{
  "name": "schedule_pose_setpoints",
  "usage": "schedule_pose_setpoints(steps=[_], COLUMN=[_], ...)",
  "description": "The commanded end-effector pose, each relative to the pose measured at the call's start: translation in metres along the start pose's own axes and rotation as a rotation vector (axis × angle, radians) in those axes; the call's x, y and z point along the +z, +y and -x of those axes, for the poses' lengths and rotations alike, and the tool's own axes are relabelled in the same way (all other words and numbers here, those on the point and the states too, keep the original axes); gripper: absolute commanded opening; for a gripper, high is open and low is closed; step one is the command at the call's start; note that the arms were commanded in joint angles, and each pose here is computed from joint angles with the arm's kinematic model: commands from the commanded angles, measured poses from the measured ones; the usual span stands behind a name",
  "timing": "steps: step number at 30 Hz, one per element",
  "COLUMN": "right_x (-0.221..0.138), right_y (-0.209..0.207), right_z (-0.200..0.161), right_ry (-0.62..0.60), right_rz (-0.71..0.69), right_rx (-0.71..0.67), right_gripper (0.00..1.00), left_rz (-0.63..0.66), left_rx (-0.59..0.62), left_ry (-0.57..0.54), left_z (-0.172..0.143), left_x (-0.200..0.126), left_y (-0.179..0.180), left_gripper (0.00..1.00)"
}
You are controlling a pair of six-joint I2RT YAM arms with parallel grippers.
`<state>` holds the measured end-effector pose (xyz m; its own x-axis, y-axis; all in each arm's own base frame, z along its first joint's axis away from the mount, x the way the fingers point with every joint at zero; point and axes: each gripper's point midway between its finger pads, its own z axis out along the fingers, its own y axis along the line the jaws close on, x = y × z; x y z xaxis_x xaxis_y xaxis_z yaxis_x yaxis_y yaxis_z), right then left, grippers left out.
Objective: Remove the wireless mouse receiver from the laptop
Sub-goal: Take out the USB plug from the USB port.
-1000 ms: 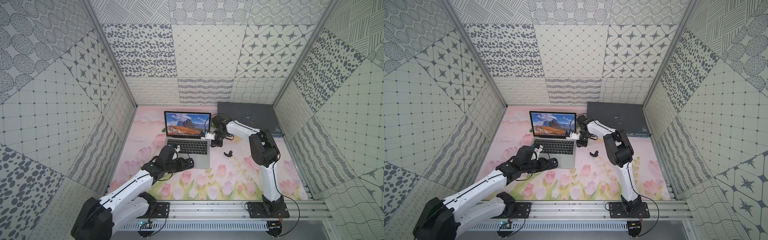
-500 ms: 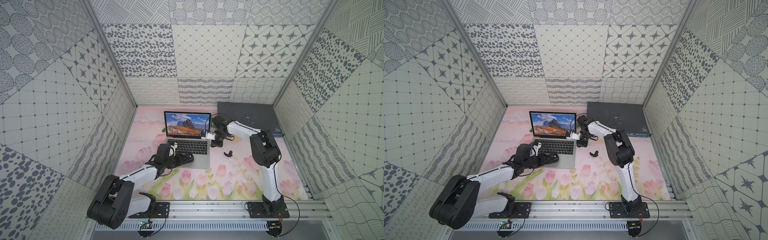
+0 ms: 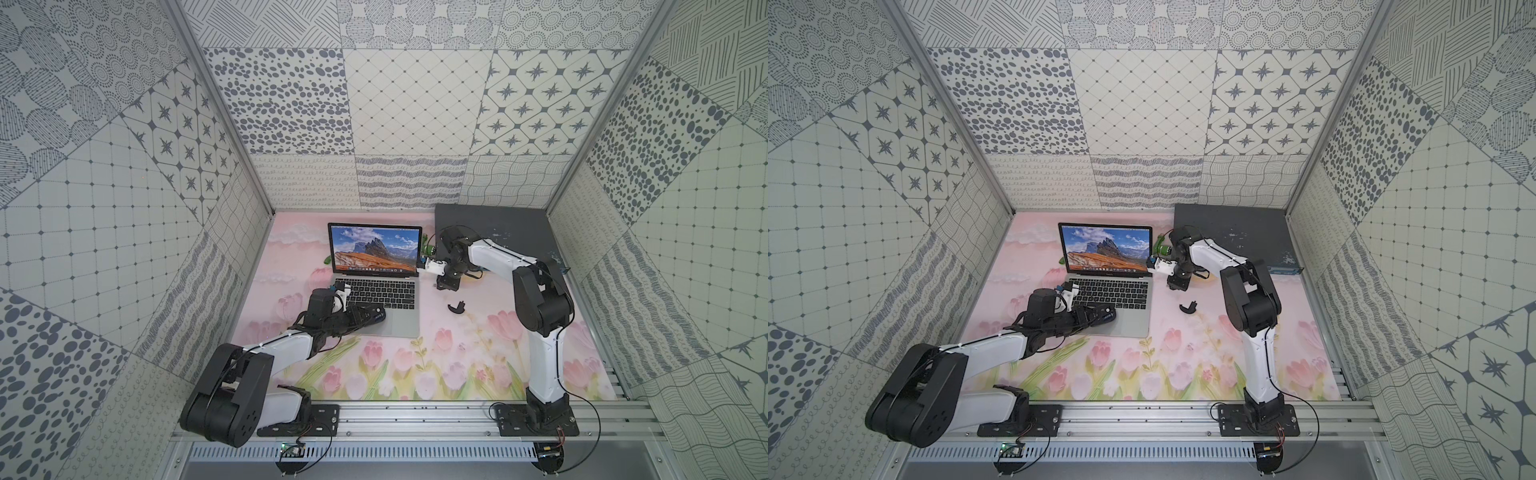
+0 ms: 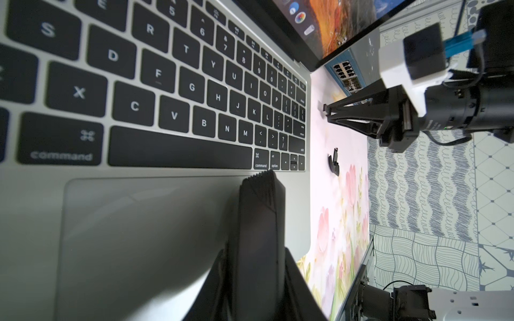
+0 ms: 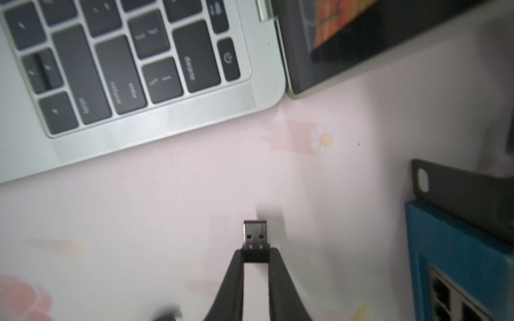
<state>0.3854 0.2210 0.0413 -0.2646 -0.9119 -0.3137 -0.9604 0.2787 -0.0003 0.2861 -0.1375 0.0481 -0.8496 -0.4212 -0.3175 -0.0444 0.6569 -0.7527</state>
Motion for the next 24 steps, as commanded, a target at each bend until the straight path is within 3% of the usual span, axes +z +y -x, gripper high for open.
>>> schedule_pose_setpoints(steps=[1, 6, 9, 12, 19, 24], right_x=[-0.043, -0.102, -0.127, -0.149, -0.188, -0.221], right_y=[0.01, 0.056, 0.084, 0.104, 0.169, 0.202], right_z=[0.038, 0.077, 0.078, 0.07, 0.037, 0.025], right_ry=[-0.178, -0.441, -0.524, -0.576, -0.662, -0.728], right_rz=[0.005, 0.159, 0.214, 0.24, 0.34, 0.464], right_rx=[0.043, 0.24, 0.326, 0.465, 0.62, 0.817], right_gripper=[0.0, 0.0, 0.0, 0.0, 0.0, 0.0], left_rz=[-0.084, -0.324, -0.417, -0.471, -0.529, -0.579], left_rx=[0.044, 0.137, 0.202, 0.283, 0.538, 0.784], left_ry=[0.018, -0.011, -0.041, -0.062, -0.07, -0.202], left_z=[-0.003, 0.002, 0.004, 0.003, -0.02, -0.035], left_x=[-0.002, -0.016, -0.025, -0.03, -0.032, -0.044], left_y=[-0.014, -0.065, -0.089, -0.109, -0.154, -0.181], left_gripper=[0.15, 0.17, 0.17, 0.17, 0.18, 0.19])
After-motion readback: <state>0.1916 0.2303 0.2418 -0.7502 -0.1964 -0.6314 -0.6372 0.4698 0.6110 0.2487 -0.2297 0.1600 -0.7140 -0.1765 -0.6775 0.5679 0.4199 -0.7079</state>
